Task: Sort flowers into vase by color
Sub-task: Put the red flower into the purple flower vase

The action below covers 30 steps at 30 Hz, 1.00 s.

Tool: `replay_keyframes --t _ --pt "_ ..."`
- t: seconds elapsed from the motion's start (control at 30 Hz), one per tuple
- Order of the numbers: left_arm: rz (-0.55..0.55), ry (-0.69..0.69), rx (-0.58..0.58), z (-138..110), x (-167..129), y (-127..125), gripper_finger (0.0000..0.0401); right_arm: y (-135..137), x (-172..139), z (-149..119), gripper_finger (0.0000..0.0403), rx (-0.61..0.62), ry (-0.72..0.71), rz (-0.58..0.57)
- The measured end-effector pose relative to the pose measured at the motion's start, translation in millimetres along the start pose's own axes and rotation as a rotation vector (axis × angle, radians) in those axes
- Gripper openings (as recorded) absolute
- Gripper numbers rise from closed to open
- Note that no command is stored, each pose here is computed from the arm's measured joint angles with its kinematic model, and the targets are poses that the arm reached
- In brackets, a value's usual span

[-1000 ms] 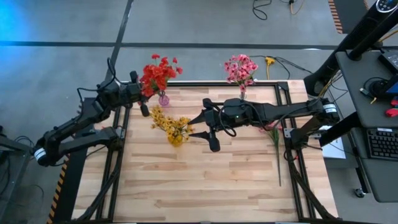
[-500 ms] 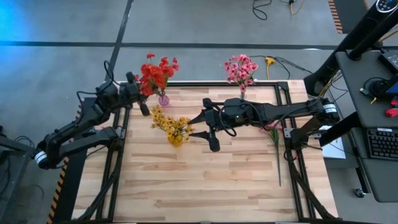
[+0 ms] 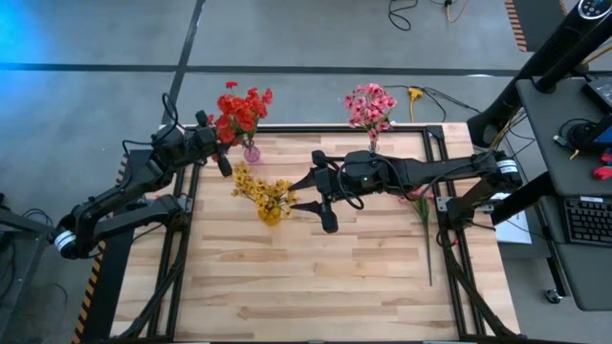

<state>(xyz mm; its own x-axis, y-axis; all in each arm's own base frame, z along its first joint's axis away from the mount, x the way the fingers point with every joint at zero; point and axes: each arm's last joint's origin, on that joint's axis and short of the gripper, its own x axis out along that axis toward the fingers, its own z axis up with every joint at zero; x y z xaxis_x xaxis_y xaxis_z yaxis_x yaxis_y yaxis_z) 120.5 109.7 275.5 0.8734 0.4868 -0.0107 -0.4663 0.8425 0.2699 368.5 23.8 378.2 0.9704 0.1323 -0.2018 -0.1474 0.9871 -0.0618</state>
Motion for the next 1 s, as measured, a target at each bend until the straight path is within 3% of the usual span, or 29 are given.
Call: replay_keyframes --t 0.4,0.7,1.0 --pt "0.003 -0.025 -0.037 1 2 1 0.0001 0 0 1 0.0201 0.0 -0.007 -0.001" --pt "0.048 -0.042 -0.088 -9 5 1 0.0001 0 0 1 0.0201 -0.001 -0.009 -0.001" --pt "0.056 -0.042 -0.069 -19 6 -1 0.0001 0 0 1 0.0201 -0.002 -0.011 -0.001"
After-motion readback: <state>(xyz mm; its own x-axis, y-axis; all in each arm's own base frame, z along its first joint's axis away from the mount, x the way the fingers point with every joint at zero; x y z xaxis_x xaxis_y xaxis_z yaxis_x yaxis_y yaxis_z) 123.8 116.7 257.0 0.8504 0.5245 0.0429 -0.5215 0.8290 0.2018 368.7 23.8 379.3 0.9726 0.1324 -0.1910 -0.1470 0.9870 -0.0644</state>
